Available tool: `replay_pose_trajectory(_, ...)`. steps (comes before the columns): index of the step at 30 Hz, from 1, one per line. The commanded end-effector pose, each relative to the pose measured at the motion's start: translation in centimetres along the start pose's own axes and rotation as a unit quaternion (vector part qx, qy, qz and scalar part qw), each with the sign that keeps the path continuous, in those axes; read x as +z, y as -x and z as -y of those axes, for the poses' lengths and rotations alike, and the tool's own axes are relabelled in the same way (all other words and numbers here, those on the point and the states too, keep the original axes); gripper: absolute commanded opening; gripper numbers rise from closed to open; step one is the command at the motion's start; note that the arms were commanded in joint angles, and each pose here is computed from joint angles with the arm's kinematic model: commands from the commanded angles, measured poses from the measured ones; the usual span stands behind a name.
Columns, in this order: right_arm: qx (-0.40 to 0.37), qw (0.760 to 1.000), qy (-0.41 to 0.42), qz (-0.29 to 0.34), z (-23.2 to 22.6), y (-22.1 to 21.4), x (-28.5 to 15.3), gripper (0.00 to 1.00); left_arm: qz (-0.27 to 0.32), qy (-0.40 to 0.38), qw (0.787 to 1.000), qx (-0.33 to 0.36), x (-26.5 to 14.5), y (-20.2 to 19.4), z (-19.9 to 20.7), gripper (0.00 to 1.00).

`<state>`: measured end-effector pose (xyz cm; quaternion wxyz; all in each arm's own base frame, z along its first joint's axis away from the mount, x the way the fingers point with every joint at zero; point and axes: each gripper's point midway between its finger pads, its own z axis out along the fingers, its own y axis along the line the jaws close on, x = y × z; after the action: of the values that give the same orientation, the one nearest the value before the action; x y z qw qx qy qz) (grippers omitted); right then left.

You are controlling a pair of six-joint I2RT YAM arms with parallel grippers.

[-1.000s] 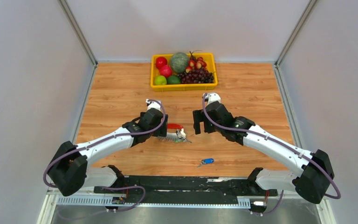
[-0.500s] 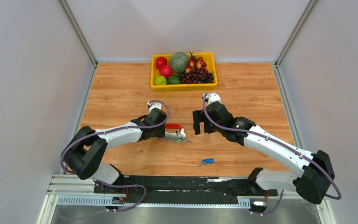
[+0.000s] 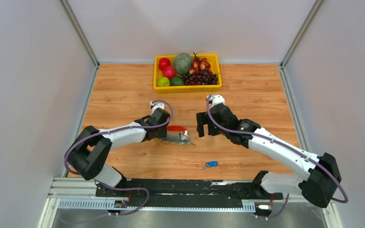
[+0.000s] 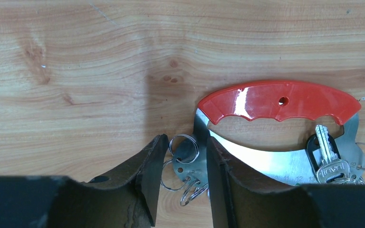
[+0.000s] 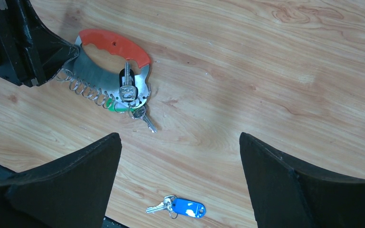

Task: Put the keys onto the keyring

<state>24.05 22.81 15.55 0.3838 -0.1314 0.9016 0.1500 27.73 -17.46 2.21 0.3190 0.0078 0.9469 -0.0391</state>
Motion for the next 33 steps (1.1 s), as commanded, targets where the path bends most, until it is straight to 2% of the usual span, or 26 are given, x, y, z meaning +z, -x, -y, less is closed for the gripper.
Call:
replay_pose_trajectory(1, 0.005, 1.0, 0.017, 0.016, -0.9, 0.9, -0.1, 0.97, 0.007, -0.002, 1.0, -0.01, -0.5, 0.8, 0.0, 0.43)
replay_pose_trajectory(17, 0.014, 0.999, 0.027, 0.02, -1.2, 1.1, -0.6, 0.97, 0.025, 0.001, 1.0, -0.015, -1.8, 1.2, -0.9, 0.14)
replay_pose_trajectory(22, 0.016, 0.999, 0.03, 0.02, -1.3, 1.0, -0.6, 0.97, 0.028, 0.002, 1.0, -0.015, -2.0, 1.2, -1.1, 0.02)
replay_pose_trajectory(25, 0.017, 0.999, 0.029, 0.02, -1.3, 1.0, -0.6, 0.97, 0.029, 0.003, 0.999, -0.013, -2.0, 1.2, -1.2, 0.0)
replay_pose_trajectory(27, 0.015, 0.999, 0.03, 0.02, -1.3, 1.1, -0.6, 0.98, 0.031, 0.004, 0.999, -0.013, -2.1, 1.3, -1.3, 0.01)
replay_pose_trajectory(28, 0.015, 0.999, 0.029, 0.02, -1.3, 1.1, -0.6, 0.98, 0.033, 0.006, 0.999, -0.013, -2.1, 1.4, -1.3, 0.05)
replay_pose_trajectory(29, 0.015, 0.999, 0.03, 0.019, -1.4, 1.1, -0.6, 0.97, 0.032, 0.007, 0.999, -0.013, -2.1, 1.4, -1.4, 0.17)
replay_pose_trajectory(32, 0.014, 0.999, 0.03, 0.018, -1.4, 1.0, -0.5, 0.98, 0.033, 0.011, 0.999, -0.014, -2.2, 1.5, -1.5, 0.31)
replay_pose_trajectory(33, 0.013, 0.999, 0.03, 0.018, -1.4, 1.0, -0.5, 0.98, 0.034, 0.011, 0.999, -0.015, -2.2, 1.5, -1.5, 0.4)
